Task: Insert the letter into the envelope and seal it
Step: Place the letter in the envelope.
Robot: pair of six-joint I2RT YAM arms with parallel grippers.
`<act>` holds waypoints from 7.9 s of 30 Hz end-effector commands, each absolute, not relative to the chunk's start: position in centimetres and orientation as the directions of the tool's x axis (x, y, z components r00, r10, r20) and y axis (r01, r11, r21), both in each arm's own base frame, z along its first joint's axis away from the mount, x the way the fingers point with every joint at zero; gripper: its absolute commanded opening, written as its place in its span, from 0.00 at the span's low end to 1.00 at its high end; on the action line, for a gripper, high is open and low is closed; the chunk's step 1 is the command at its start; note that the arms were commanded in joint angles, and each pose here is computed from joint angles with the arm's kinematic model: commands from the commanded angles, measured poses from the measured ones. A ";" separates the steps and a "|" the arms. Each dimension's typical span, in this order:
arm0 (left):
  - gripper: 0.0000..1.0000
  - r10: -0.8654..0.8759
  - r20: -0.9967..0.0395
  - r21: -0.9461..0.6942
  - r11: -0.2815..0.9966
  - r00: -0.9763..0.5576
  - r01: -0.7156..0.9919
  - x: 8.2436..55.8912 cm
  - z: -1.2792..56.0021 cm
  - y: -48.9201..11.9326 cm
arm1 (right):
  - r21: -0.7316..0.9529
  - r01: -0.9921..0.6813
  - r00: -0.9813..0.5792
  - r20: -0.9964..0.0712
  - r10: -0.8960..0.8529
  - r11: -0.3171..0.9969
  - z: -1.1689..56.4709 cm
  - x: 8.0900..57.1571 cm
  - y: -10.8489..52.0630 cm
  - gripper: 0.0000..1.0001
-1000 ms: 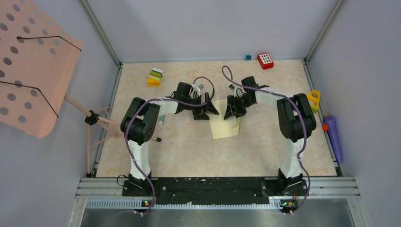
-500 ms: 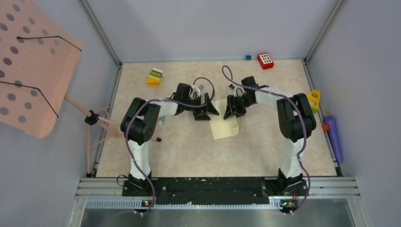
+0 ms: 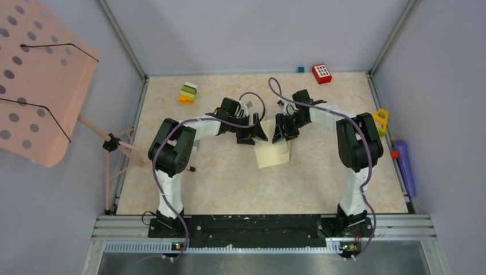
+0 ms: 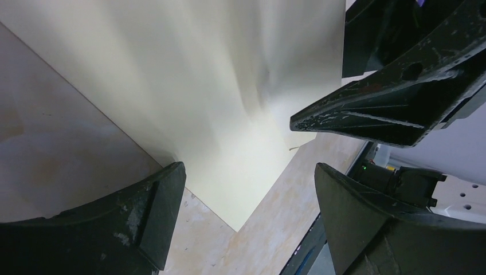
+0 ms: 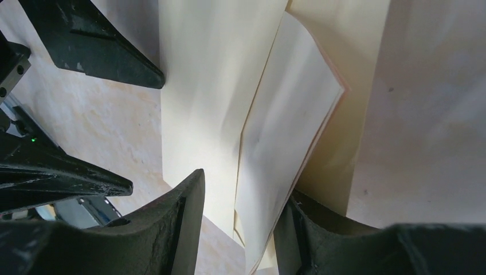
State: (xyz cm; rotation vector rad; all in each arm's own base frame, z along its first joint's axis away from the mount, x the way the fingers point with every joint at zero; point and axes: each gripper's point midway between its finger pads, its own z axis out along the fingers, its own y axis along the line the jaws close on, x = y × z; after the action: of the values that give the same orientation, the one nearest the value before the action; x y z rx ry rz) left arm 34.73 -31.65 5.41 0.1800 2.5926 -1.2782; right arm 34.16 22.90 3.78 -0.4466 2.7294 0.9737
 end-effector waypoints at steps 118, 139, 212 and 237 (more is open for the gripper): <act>0.90 -0.078 -0.380 -0.711 0.662 -0.922 0.237 38.1 8.2 -26.4 | 0.192 -0.454 -0.809 -0.499 -0.312 0.870 2.3 38.7 24.8 0.40; 0.89 -0.020 -0.315 -0.688 0.694 -0.949 0.213 36.3 4.5 -28.7 | 0.239 -0.453 -0.820 -0.491 -0.296 0.859 3.0 38.1 25.4 0.40; 0.89 -0.011 -0.325 -0.690 0.687 -0.946 0.229 36.4 4.9 -29.4 | 0.253 -0.373 -0.795 -0.584 -0.166 0.893 5.2 41.1 26.3 0.41; 0.89 -0.006 -0.323 -0.706 0.667 -0.946 0.236 37.1 5.6 -30.1 | 0.376 -0.326 -0.857 -0.504 -0.104 0.867 3.6 40.5 27.7 0.41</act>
State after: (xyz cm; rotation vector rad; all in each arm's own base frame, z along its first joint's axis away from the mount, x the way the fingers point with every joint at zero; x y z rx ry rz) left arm 36.74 -29.63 5.47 0.1611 2.6040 -1.1504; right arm 40.89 26.36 3.32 -0.3132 2.5557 0.5409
